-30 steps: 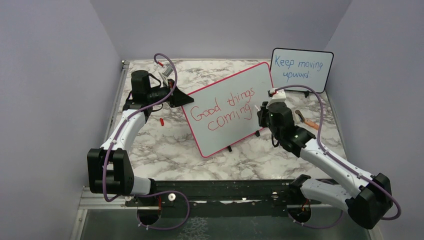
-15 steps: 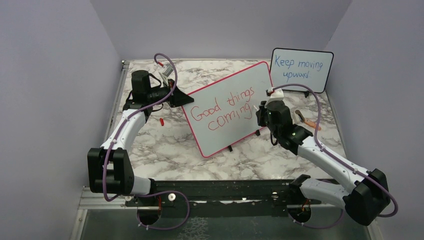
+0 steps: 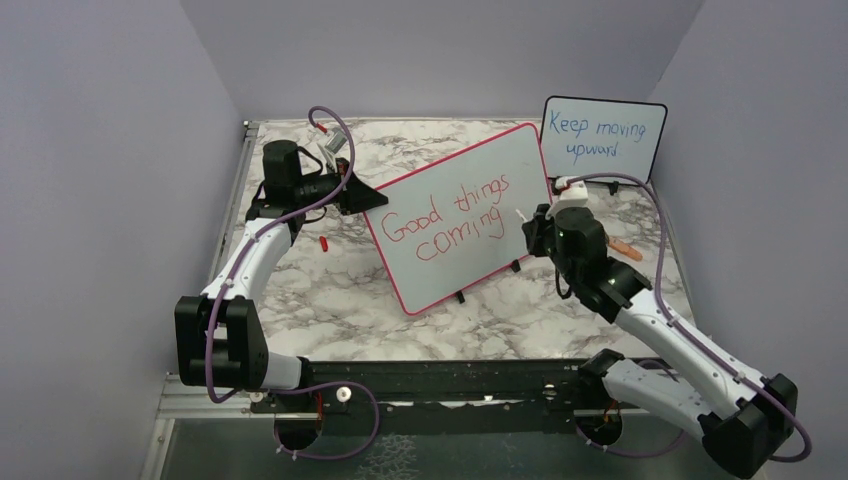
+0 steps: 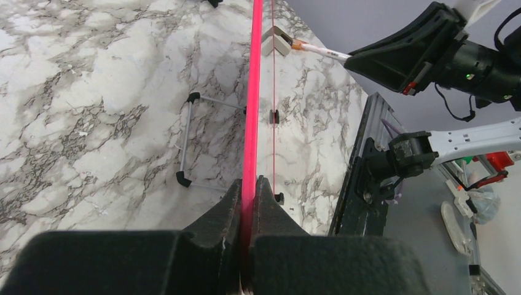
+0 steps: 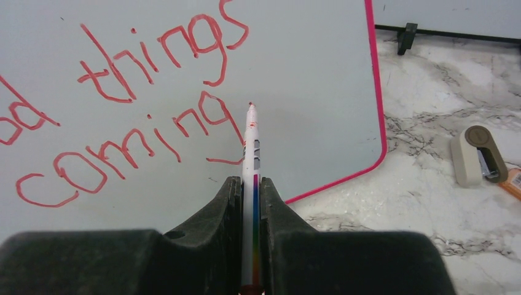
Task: Write a sentence on the whiteboard
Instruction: Write a sentence on the whiteboard, then close the whiteboard marker at the center of the board.
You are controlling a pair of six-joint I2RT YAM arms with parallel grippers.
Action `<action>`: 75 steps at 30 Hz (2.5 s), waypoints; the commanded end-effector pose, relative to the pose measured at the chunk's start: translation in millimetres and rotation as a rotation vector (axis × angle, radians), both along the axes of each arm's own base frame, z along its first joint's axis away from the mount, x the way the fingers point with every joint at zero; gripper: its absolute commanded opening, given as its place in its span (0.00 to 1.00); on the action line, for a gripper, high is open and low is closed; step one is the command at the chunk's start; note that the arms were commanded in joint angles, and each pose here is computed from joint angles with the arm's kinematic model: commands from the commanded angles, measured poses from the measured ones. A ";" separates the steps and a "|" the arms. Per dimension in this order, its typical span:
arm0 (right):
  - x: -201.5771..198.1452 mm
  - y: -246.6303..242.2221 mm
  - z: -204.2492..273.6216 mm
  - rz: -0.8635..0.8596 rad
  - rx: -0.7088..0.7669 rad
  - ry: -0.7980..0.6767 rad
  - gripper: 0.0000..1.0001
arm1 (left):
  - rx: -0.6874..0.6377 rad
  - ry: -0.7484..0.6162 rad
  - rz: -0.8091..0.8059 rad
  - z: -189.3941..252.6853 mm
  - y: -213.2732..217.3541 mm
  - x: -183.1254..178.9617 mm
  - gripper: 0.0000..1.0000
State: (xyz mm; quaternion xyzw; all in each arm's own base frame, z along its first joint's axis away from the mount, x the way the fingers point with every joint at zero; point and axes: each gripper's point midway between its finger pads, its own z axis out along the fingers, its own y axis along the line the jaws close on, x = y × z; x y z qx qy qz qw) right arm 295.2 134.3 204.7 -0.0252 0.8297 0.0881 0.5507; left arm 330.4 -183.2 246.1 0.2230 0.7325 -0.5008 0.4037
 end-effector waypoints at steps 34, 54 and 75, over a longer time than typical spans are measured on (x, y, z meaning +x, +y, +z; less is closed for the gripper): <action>-61.8 -64.7 93.7 -0.074 0.038 -0.230 0.01 | 0.409 0.095 1.138 20.7 165.1 -17.6 0.99; -67.6 -62.6 95.2 -0.048 0.064 -0.244 0.01 | 0.639 0.612 1.002 -160.0 165.8 7.6 0.55; -64.3 -60.5 91.4 -0.042 0.045 -0.234 0.01 | 0.693 0.725 0.931 -217.1 169.5 40.3 0.24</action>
